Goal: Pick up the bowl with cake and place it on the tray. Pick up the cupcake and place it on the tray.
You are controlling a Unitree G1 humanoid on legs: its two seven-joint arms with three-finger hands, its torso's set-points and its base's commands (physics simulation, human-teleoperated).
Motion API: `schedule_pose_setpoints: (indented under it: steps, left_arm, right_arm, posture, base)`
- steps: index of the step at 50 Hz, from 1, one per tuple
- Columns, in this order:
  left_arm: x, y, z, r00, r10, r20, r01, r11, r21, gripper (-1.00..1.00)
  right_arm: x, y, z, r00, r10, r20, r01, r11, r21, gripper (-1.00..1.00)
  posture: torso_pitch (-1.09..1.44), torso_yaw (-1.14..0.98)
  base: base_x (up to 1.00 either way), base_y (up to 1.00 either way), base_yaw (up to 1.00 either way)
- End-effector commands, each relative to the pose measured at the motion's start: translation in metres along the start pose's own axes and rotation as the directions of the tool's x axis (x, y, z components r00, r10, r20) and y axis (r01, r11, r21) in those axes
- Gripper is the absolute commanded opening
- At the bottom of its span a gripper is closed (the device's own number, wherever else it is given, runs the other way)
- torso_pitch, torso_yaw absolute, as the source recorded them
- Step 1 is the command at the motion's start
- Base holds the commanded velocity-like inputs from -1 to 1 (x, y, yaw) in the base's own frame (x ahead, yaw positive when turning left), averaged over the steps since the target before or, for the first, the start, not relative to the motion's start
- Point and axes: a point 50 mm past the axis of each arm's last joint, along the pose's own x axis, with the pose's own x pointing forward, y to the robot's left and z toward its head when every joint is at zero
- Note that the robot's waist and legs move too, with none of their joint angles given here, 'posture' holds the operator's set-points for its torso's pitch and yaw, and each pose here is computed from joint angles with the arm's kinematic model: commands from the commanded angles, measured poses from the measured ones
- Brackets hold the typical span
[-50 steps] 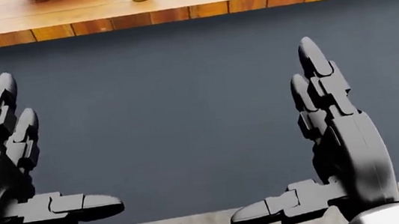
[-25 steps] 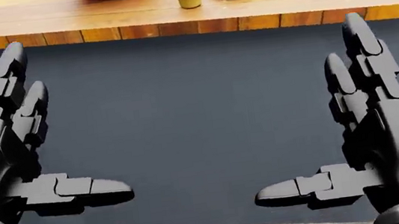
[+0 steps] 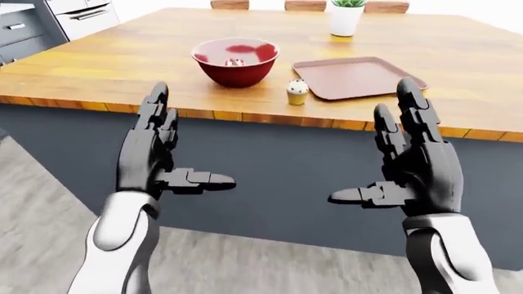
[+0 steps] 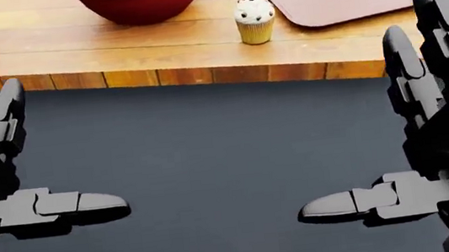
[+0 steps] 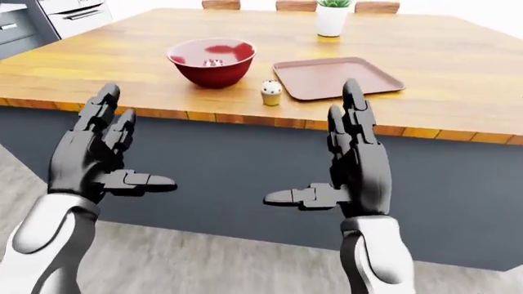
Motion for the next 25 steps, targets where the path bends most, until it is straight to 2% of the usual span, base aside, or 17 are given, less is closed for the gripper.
schedule_pose_setpoints:
  steps: [1, 18, 25]
  left_arm:
    - [-0.001, -0.001, 0.012, 0.999, -0.013, 0.053, 0.012, 1.0, 0.009, 1.0]
    - [-0.005, 0.008, 0.023, 0.997, 0.006, 0.076, -0.007, 1.0, 0.012, 1.0]
    - [-0.006, 0.009, 0.021, 0.997, 0.009, 0.073, -0.01, 1.0, 0.01, 1.0]
  right_arm:
    - [-0.001, 0.0, 0.011, 0.998, -0.002, 0.056, 0.001, 1.0, 0.002, 1.0]
    - [-0.005, -0.006, 0.027, 0.992, -0.018, 0.122, 0.017, 1.0, 0.013, 1.0]
    - [-0.003, -0.008, 0.024, 0.992, -0.027, 0.119, 0.025, 1.0, 0.018, 1.0]
  posture:
    - [0.0, 0.0]
    - [0.0, 0.0]
    - [0.0, 0.0]
  base:
    - [0.45, 0.13, 0.0]
    - [0.11, 0.15, 0.0]
    - [0.06, 0.19, 0.0]
